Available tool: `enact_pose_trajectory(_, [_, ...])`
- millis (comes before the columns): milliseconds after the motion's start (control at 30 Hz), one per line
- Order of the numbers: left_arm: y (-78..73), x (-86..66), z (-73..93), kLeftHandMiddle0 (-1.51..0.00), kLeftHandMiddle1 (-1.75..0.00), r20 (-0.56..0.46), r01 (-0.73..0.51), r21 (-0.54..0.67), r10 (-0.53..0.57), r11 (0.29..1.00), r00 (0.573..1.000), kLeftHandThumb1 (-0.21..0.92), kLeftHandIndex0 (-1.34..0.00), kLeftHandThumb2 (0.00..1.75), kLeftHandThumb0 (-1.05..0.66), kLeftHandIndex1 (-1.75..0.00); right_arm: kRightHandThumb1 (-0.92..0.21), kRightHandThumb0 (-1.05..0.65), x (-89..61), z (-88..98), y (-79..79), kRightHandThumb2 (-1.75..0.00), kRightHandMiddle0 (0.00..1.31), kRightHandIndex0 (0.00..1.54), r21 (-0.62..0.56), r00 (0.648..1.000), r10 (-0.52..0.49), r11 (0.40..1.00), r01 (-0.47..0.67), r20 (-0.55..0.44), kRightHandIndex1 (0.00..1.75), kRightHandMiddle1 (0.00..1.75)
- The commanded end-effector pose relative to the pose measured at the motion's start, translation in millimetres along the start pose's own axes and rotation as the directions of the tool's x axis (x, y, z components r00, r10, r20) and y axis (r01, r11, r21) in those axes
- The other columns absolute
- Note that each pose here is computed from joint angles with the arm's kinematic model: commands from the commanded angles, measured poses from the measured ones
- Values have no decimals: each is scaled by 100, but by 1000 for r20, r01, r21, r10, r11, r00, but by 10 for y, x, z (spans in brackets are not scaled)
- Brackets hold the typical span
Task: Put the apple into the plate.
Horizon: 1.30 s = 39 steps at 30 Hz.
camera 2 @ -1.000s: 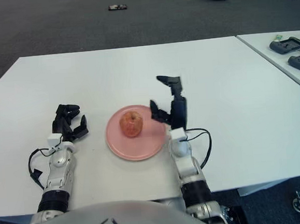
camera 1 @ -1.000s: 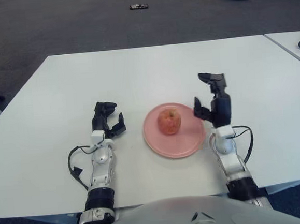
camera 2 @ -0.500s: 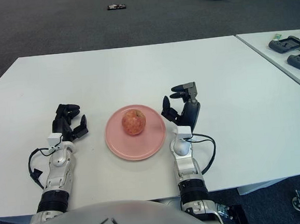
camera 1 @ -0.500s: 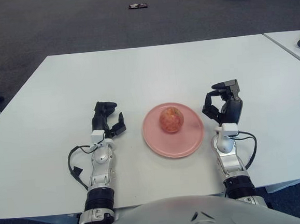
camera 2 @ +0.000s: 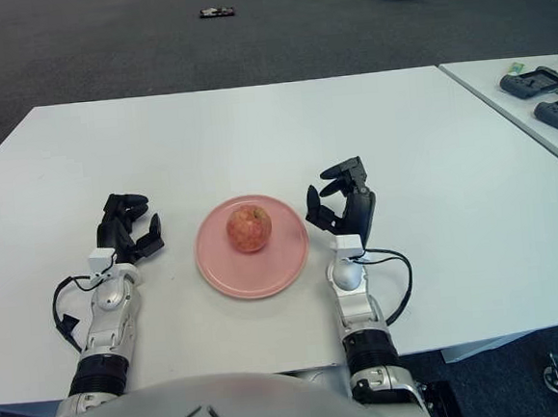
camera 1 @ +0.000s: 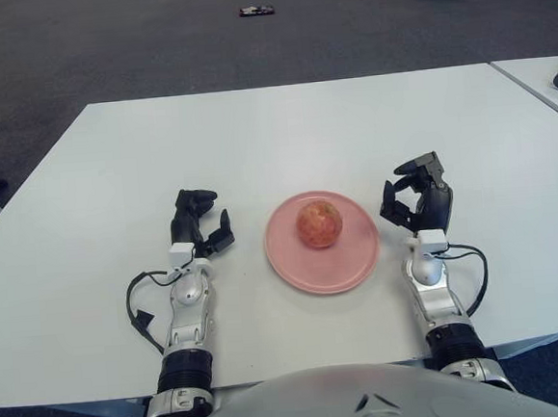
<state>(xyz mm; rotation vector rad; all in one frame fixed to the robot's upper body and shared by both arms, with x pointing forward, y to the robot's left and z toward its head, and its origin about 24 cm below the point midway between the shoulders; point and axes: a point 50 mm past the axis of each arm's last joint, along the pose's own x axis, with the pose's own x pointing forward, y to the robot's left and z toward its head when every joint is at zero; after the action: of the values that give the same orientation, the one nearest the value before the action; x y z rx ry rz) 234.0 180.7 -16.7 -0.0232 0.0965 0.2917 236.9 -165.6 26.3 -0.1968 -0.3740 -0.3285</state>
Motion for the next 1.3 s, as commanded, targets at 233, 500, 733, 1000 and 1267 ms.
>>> enact_pose_trajectory(233, [26,-51,-85,-73,-130,-49,-7,8,8,1000,999,43,-39,106,-1,-175,-49,-43,1,-91,-65,-111,47,71,-73,978,193,977,-199,-75,175,175])
enact_pose_trajectory(500, [27,-53,-84,-72,-132,-41,-8,4,8,1000,999,41,-40,108,-1,-175,-51,-42,-6,-82,-118,-109,46,67,-160,946,290,937,-311,-143,173,175])
enact_pose_trajectory(733, [25,-56,-73,-73,-131,-45,-13,4,13,1000,999,40,-41,109,-1,-175,-52,-42,-10,-53,-147,-107,45,71,-200,927,333,910,-363,-171,174,175])
enact_pose_trajectory(1000, [31,-59,-64,-73,-132,-44,-19,4,19,1000,999,40,-40,109,-1,-175,-52,-42,-28,-64,-172,-107,45,73,-208,905,362,890,-407,-222,175,175])
enact_pose_trajectory(1267, [43,-63,-65,-71,-133,-42,-14,-2,14,1000,999,42,-39,108,-1,-175,-50,-42,-58,-94,-177,-109,46,76,-194,899,354,893,-407,-259,175,175])
